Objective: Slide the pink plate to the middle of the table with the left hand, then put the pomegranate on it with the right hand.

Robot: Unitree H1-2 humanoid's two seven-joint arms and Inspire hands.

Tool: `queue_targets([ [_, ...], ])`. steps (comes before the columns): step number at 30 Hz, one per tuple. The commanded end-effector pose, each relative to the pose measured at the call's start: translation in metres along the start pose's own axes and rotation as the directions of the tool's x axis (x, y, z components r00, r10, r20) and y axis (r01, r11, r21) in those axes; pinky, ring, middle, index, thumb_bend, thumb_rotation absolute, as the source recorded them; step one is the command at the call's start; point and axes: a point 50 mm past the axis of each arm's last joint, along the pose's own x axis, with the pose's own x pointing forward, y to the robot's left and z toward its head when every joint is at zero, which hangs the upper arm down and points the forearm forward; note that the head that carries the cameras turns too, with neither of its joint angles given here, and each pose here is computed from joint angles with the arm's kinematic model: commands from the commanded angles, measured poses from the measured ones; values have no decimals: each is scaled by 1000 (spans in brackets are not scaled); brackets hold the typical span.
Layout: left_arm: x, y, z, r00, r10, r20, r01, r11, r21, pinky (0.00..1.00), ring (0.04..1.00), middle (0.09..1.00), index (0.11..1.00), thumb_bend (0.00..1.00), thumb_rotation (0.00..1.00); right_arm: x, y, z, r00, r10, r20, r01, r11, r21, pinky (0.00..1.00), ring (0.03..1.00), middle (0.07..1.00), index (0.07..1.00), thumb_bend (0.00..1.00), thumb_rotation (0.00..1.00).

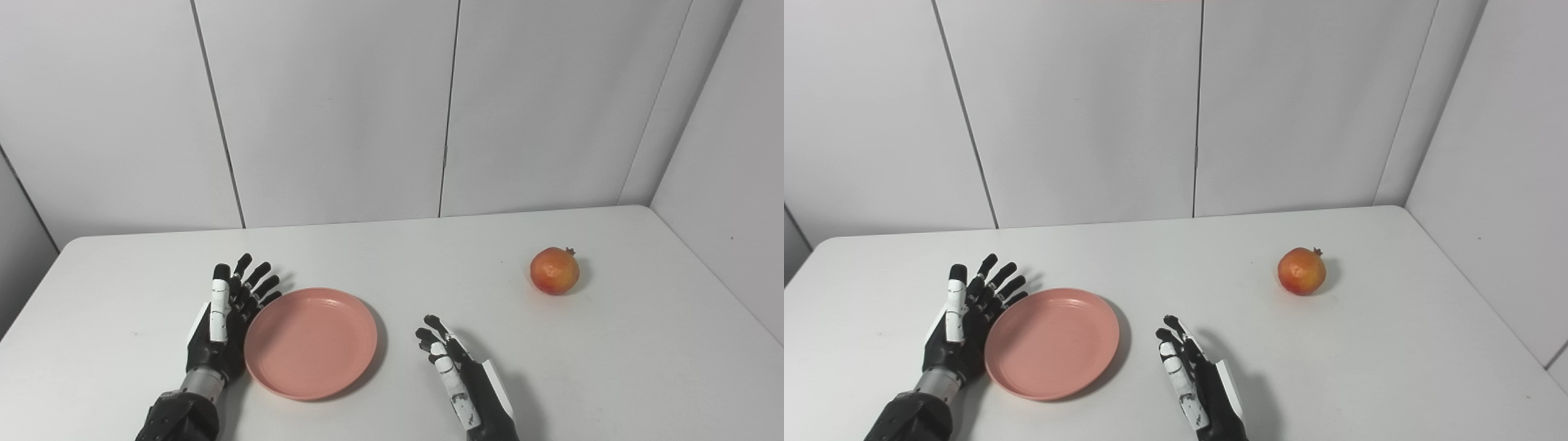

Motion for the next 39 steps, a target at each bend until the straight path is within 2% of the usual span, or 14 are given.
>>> queue_targets([
  [1, -4, -3, -9, 999, -4, -38, 4, 1000, -4, 875, 904, 943, 1000, 851, 959, -20, 1, 1, 997, -62, 49, 61, 998, 29, 907, 880, 870, 906, 635, 1000],
  [5, -2, -2, -11, 999, 2, -47, -3, 1000, -13, 878, 892, 929, 1000, 871, 940, -17, -5, 12, 985, -122, 123, 122, 993, 3, 887, 886, 910, 916, 596, 1000],
  [11, -1, 0, -12, 999, 14, -53, -14, 1000, -12, 855, 874, 918, 1000, 889, 938, -6, -22, 36, 968, -161, 191, 174, 983, -55, 861, 864, 855, 822, 579, 1000],
  [18, 1, 1, -12, 999, -10, -40, 9, 1000, -14, 862, 890, 935, 1000, 871, 960, 17, -43, 62, 949, -181, 257, 215, 970, -113, 778, 807, 805, 802, 654, 1000],
  [22, 1, -1, -12, 999, -13, -32, 12, 1000, -16, 863, 892, 933, 1000, 860, 971, 30, -56, 81, 944, -171, 282, 230, 954, -192, 768, 820, 821, 801, 696, 927],
  [25, 1, -2, -11, 999, -21, -35, 20, 999, -26, 867, 897, 936, 1000, 863, 970, 42, -69, 99, 931, -133, 341, 260, 896, -361, 773, 814, 815, 807, 693, 941],
  [29, 2, -3, -11, 999, -27, -37, 26, 999, -26, 873, 902, 935, 1000, 869, 964, 59, -86, 116, 920, -110, 376, 302, 812, -500, 753, 815, 834, 802, 770, 934],
  [36, 2, -3, -11, 999, -22, -36, 22, 1000, -22, 863, 889, 928, 1000, 867, 967, 89, -119, 135, 884, -103, 455, 413, 628, -660, 679, 781, 824, 804, 815, 918],
  [39, 2, -2, -12, 999, -23, -34, 22, 999, -25, 869, 896, 930, 1000, 857, 964, 101, -130, 143, 880, -91, 466, 435, 547, -715, 705, 796, 826, 803, 806, 911],
])
